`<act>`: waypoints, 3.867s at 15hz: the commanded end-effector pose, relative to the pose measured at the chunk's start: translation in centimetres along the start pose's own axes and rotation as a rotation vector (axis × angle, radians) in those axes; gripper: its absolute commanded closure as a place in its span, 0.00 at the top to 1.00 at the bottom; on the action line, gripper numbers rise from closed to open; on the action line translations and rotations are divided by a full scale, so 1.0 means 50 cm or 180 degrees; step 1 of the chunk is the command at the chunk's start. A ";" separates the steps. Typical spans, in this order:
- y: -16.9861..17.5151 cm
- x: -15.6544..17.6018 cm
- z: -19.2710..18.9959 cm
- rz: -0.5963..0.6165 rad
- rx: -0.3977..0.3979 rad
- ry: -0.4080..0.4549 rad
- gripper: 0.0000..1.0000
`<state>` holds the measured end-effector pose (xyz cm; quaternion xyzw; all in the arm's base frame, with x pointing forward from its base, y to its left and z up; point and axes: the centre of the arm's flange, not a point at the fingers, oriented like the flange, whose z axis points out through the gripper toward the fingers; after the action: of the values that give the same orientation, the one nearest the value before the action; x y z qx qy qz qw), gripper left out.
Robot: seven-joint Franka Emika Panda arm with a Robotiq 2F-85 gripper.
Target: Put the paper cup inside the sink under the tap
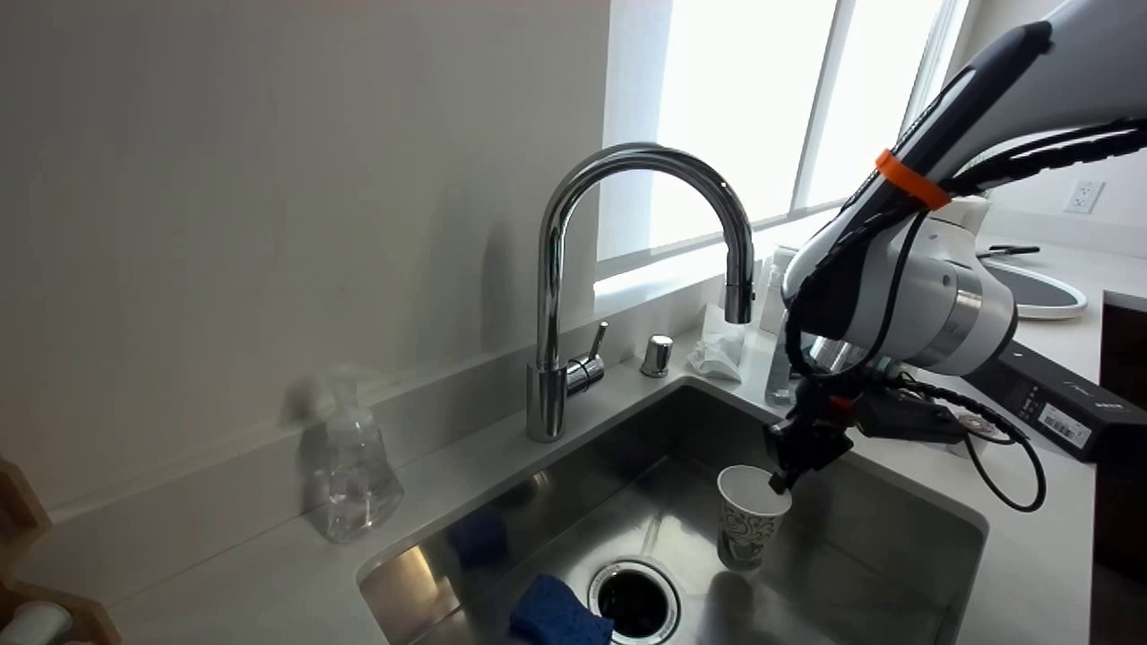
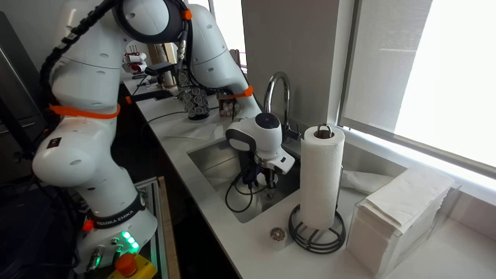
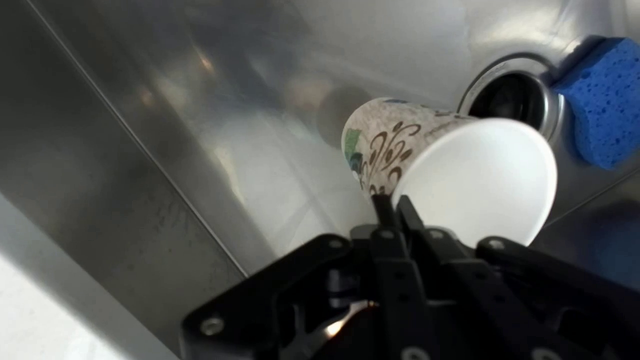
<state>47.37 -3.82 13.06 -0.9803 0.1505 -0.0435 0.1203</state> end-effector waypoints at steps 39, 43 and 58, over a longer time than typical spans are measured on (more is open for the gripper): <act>-0.023 0.066 0.089 -0.0239 -0.0060 -0.0066 0.59; -0.029 0.057 0.075 -0.0331 -0.0053 -0.0052 0.88; -0.062 -0.101 -0.032 -0.1387 -0.0363 0.0012 1.00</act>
<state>45.89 -0.38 13.73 -0.9946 -0.0377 -0.0702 0.0658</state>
